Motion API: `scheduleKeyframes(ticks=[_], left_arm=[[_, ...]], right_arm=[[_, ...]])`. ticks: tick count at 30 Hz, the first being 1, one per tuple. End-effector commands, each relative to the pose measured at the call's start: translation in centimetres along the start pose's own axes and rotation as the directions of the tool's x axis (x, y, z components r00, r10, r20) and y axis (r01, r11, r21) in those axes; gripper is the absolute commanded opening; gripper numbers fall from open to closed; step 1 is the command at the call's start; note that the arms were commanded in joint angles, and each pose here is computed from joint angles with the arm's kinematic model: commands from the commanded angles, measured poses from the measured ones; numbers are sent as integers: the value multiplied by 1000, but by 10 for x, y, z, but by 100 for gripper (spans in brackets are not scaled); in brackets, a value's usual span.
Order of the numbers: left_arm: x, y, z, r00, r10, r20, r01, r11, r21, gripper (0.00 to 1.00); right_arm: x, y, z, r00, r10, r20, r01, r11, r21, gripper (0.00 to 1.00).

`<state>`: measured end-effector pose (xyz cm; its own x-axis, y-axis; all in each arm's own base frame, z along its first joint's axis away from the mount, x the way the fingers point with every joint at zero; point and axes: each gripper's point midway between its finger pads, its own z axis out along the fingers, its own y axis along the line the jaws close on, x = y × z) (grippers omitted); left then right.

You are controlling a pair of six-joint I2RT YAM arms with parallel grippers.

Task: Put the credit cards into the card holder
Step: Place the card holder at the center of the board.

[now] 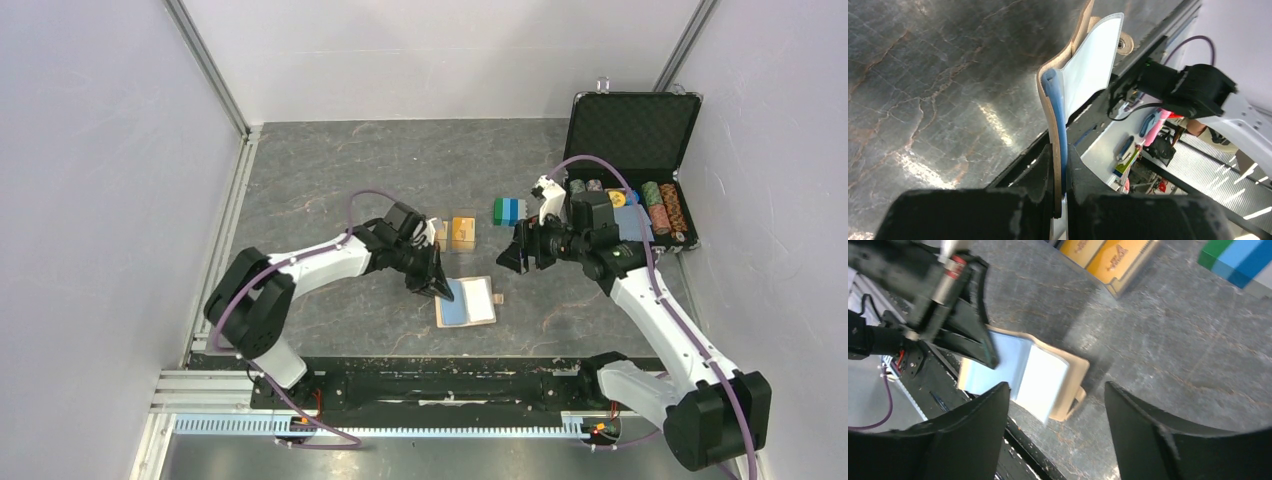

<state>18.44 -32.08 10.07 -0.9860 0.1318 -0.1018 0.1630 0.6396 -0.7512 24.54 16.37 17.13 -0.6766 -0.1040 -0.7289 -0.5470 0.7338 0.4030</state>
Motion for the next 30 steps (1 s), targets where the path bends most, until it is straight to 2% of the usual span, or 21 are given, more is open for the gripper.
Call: scheduleKeyframes(ticks=[1,4,6,9,12,16,19,23,25,27,30], left_arm=[[1,8,20,996,83,-40,-84,996,-12,2],[2,18,32,995,79,-64,-81,996,-33,4],[3,25,37,995,69,-71,-73,996,-57,11],[4,37,40,996,55,-68,-63,991,-115,30],[5,44,39,996,66,-63,-75,984,-164,45],[1,49,30,994,101,-37,-107,962,-252,59],[-6,49,16,988,152,3,-142,930,-339,70],[-9,44,5,979,201,25,-173,897,-408,71],[-7,39,6,976,216,28,-186,892,-412,69],[-3,35,11,973,230,24,-201,893,-404,62],[3,29,21,972,235,12,-213,901,-377,46]], right_arm=[[-2,24,10,999,8,43,-3,991,-131,68],[12,34,23,999,31,18,-27,984,-176,55],[25,39,34,999,52,-11,-54,979,-196,50],[47,45,52,995,75,-63,-86,975,-206,35],[65,47,67,990,88,-108,-109,972,-208,23],[84,41,84,982,92,-164,-120,978,-172,13],[96,35,91,976,88,-199,-118,982,-149,10],[110,26,95,968,87,-233,-116,986,-116,8],[117,21,95,964,92,-251,-118,989,-93,7],[124,17,95,960,94,-265,-117,990,-73,6],[130,14,94,956,97,-277,-117,991,-59,6]])
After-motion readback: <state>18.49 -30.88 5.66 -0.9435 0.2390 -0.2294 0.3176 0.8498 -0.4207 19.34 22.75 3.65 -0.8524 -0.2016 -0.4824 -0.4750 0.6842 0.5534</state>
